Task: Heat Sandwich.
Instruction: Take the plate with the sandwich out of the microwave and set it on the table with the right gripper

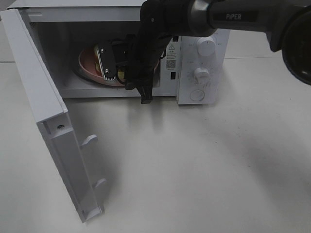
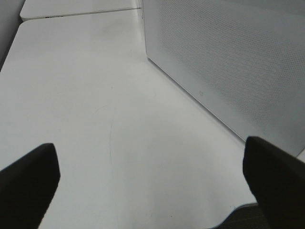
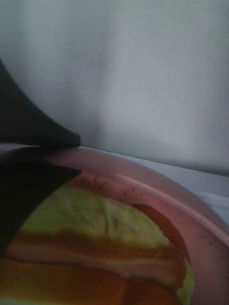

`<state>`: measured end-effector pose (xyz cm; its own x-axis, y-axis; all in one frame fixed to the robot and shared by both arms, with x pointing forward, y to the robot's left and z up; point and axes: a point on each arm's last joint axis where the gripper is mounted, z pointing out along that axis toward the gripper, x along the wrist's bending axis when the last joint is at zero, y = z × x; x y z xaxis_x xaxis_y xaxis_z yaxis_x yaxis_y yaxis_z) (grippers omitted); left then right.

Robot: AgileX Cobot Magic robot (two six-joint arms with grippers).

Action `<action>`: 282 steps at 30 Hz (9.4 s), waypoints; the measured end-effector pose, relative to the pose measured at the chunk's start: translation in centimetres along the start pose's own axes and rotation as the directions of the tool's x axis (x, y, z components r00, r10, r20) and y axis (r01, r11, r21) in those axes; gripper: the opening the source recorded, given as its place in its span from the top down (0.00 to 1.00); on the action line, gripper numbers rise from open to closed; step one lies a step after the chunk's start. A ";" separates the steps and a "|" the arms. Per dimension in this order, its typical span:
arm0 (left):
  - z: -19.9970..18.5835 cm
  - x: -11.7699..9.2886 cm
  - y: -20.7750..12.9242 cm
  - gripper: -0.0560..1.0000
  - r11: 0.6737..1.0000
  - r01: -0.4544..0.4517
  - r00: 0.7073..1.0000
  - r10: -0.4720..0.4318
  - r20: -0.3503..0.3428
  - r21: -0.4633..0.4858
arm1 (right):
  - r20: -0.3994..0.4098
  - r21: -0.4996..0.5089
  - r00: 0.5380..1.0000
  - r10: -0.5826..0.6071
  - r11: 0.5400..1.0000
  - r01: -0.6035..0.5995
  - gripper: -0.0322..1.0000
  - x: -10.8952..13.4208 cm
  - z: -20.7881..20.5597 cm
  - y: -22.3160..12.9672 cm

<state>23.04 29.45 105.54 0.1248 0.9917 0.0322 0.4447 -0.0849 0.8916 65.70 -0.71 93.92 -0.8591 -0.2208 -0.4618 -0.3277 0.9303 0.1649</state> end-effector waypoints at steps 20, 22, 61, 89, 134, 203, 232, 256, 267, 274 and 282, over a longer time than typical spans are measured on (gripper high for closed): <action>0.0 0.0 0.0 0.01 1.000 0.000 1.000 0.000 0.000 0.000 | 0.094 -0.024 0.988 -0.127 0.991 0.129 0.90 4.1 -4.3 -0.3; 0.0 0.0 0.0 0.01 1.000 0.000 1.000 0.000 0.000 0.000 | 0.098 -0.026 0.986 -0.132 0.990 0.135 0.90 4.6 -4.7 -0.3; 0.0 0.0 0.0 0.01 1.000 0.000 1.000 0.000 0.000 -0.001 | -0.002 -0.001 0.965 -0.263 0.965 0.263 0.91 16.4 -13.0 -3.1; 0.0 0.0 0.0 0.01 1.000 0.000 1.000 0.000 0.000 -0.001 | 0.026 0.028 0.965 -0.260 0.965 0.259 0.91 24.1 -19.6 -6.5; 0.0 0.0 0.0 0.01 1.000 0.000 1.000 0.000 0.000 -0.001 | 0.222 0.376 0.808 0.545 0.717 -0.587 0.91 26.9 -22.8 -11.2; 0.0 0.0 0.0 0.01 1.000 0.000 1.000 0.000 0.000 -0.001 | 0.469 0.425 0.393 0.791 0.188 -0.885 0.91 22.0 -12.8 -9.7; 0.0 0.0 0.0 0.01 1.000 0.000 1.000 0.000 0.000 -0.001 | 0.531 0.446 0.340 0.776 0.085 -0.891 0.90 23.3 -7.0 -10.9; 0.0 0.0 0.0 0.01 1.000 0.000 1.000 0.000 0.000 -0.001 | 0.527 0.438 0.341 0.779 0.094 -0.894 0.82 23.2 -6.9 -10.9; 0.0 0.0 0.0 0.01 1.000 0.000 1.000 0.000 0.000 -0.001 | 0.525 0.437 0.341 0.780 0.097 -0.894 0.77 23.2 -6.9 -10.9; 0.0 0.0 0.0 0.01 1.000 0.000 1.000 0.000 0.000 -0.001 | 0.526 0.438 0.343 0.778 0.098 -0.894 0.74 23.2 -6.9 -10.9; 0.0 0.0 0.0 0.01 1.000 0.000 1.000 0.000 0.000 -0.001 | 0.528 0.439 0.348 0.775 0.102 -0.893 0.59 23.0 -7.1 -10.9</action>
<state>23.02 29.45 105.54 0.1248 0.9917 0.0323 0.4438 -0.0849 0.8921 46.70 -18.00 87.71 -0.3454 0.7985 -0.4931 0.9061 0.4206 0.0464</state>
